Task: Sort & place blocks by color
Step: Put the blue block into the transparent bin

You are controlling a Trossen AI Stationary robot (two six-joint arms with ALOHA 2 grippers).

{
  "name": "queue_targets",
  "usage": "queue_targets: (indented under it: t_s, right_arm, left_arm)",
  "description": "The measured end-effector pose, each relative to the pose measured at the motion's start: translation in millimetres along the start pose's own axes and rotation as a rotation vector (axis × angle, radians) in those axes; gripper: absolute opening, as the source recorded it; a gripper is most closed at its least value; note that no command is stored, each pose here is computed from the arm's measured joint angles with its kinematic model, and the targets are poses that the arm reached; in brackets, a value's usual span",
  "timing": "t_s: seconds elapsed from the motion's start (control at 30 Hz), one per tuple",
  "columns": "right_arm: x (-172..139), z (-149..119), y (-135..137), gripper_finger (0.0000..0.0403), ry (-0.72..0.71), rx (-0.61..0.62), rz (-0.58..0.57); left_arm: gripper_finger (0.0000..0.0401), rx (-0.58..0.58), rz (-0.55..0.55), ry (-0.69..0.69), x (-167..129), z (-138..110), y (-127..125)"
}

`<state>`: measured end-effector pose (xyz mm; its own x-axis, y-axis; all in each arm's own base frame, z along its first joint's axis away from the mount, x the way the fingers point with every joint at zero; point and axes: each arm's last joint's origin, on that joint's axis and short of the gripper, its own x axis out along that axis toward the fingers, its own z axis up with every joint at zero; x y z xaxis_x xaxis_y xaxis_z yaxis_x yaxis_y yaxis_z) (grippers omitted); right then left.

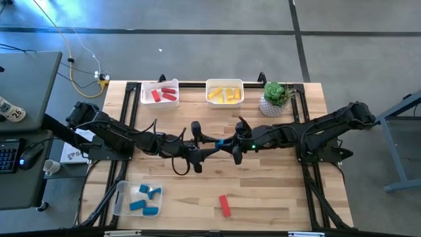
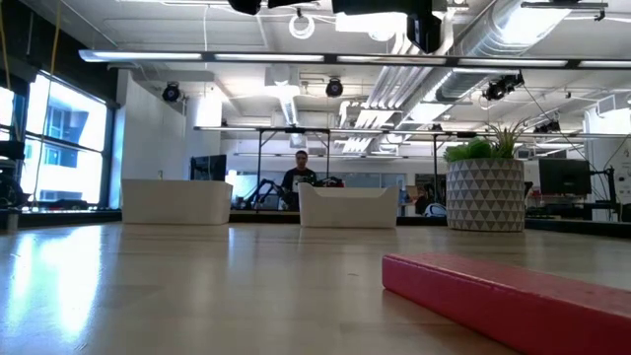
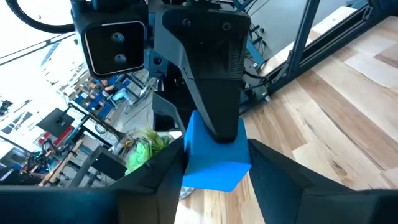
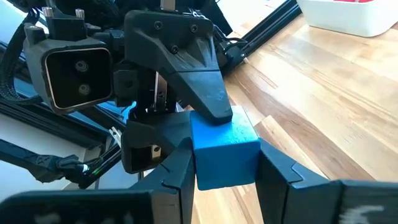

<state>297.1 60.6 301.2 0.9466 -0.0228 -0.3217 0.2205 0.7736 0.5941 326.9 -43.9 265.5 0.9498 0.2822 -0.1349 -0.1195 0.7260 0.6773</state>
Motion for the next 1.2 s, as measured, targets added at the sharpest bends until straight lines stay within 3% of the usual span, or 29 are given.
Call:
queue_targets:
  t_s: [0.23,0.47,0.67,0.9,1.2]
  right_arm:
    - [0,-1,0,0.01,0.007,0.012,0.004]
    - [0,1,1,0.0159,-0.005,0.004,0.013]
    - [0,1,1,0.0181,-0.009,-0.05,0.008]
    - [0,0,1,0.0196,-0.006,-0.052,0.007]
    - [0,-3,0,0.0197,0.045,-0.077,0.021]
  left_arm:
    - [0.0106,0.039,0.002,0.004,0,-1,1]
    - [0.0106,0.049,-0.006,0.0,0,-1,1]
    - [0.0106,0.067,-0.025,0.021,-2,0,-5]
    - [0.0106,0.132,-0.006,0.169,-11,-2,-22]
    - [0.0106,0.054,-0.144,0.192,-39,11,-60]
